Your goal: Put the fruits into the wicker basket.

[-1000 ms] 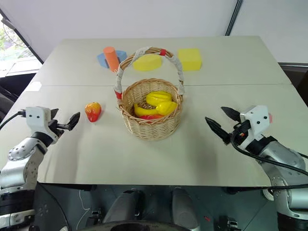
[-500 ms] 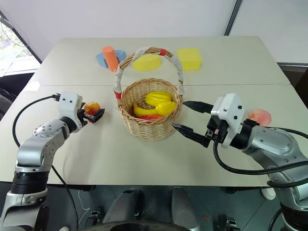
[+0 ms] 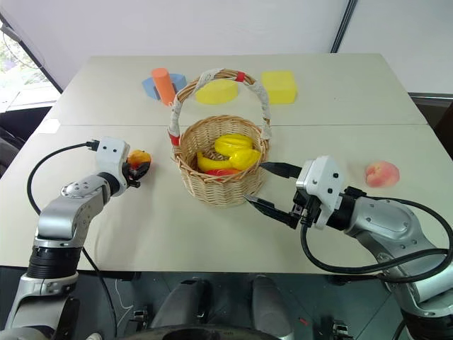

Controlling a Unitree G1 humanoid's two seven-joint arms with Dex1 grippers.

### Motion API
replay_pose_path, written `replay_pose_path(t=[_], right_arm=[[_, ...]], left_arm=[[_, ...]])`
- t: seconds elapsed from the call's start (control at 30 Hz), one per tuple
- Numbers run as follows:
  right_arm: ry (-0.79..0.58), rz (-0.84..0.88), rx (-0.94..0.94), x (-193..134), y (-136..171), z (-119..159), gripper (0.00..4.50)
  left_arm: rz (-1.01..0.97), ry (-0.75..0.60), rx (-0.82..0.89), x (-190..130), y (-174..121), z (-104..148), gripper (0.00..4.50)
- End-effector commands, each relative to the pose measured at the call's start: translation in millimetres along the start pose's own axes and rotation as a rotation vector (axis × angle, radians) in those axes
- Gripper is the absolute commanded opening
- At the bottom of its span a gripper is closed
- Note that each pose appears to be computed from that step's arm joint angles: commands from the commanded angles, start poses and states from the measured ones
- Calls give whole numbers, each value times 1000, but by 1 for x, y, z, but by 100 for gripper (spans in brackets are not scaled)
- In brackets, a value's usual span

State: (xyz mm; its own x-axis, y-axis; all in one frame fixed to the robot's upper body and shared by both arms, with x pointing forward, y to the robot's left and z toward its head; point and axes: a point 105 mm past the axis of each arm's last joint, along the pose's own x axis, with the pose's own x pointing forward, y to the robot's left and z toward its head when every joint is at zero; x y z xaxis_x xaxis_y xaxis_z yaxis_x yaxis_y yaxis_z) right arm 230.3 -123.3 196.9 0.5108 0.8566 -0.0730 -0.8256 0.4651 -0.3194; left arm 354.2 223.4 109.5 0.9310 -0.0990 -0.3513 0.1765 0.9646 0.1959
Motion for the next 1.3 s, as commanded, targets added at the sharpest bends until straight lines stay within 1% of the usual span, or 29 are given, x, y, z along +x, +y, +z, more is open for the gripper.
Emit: replay_pose_path(t=[0.03,0.1,0.2,0.23,0.27,0.33,0.43,0.5,0.67,0.73,0.83,0.9,0.97,1.0,1.07,1.13,1.17,1.2,1.23,1.27,1.3], right_arm=[[-22,-16,-41,0,-2,7,345],[-10,-33,-43,-2,-5,5,345],[8,-67,-42,-8,-16,1,345],[12,-81,-38,-10,-20,0,345],[16,-102,-31,-13,-27,-2,345],[20,-128,-22,-17,-36,-4,345],[43,-164,-22,-23,-48,-9,345],[49,-186,-22,-27,-52,-11,345],[57,-223,-22,-32,-53,-14,345],[59,-240,-18,-35,-51,-15,345],[68,-263,-12,-39,-50,-16,345],[86,-293,-4,-43,-52,-18,345],[122,-357,24,-52,-59,-25,345],[140,-390,42,-57,-64,-29,345],[163,-504,50,-74,-80,-36,345],[175,-578,61,-86,-89,-41,345],[207,-660,53,-98,-101,-46,345],[265,-775,61,-116,-116,-57,345],[306,-855,66,-129,-126,-63,345],[344,-931,78,-142,-134,-70,345],[364,-970,87,-148,-138,-74,345]], left_arm=[[34,-69,55,-9,16,15,191],[-54,-161,65,-23,16,28,191],[-307,-347,10,-60,1,55,191],[-389,-380,-14,-72,-5,61,191],[-498,-418,-7,-86,-19,71,191],[-613,-445,26,-102,-36,81,191],[-755,-424,121,-106,-83,92,191],[-814,-439,159,-106,-112,102,191],[-788,-484,196,-88,-150,125,191],[-743,-479,219,-75,-153,127,191],[-749,-481,182,-69,-156,130,191],[-763,-487,182,-70,-158,131,292],[-753,-492,206,-69,-156,130,368],[-748,-499,215,-68,-154,131,368],[-795,-533,191,-77,-155,133,368],[-828,-553,182,-83,-156,132,368],[-878,-563,169,-89,-158,129,368],[-934,-587,184,-98,-161,125,368],[-973,-604,196,-104,-163,121,368],[-1012,-589,197,-106,-166,115,368],[-1031,-576,197,-107,-167,110,368]])
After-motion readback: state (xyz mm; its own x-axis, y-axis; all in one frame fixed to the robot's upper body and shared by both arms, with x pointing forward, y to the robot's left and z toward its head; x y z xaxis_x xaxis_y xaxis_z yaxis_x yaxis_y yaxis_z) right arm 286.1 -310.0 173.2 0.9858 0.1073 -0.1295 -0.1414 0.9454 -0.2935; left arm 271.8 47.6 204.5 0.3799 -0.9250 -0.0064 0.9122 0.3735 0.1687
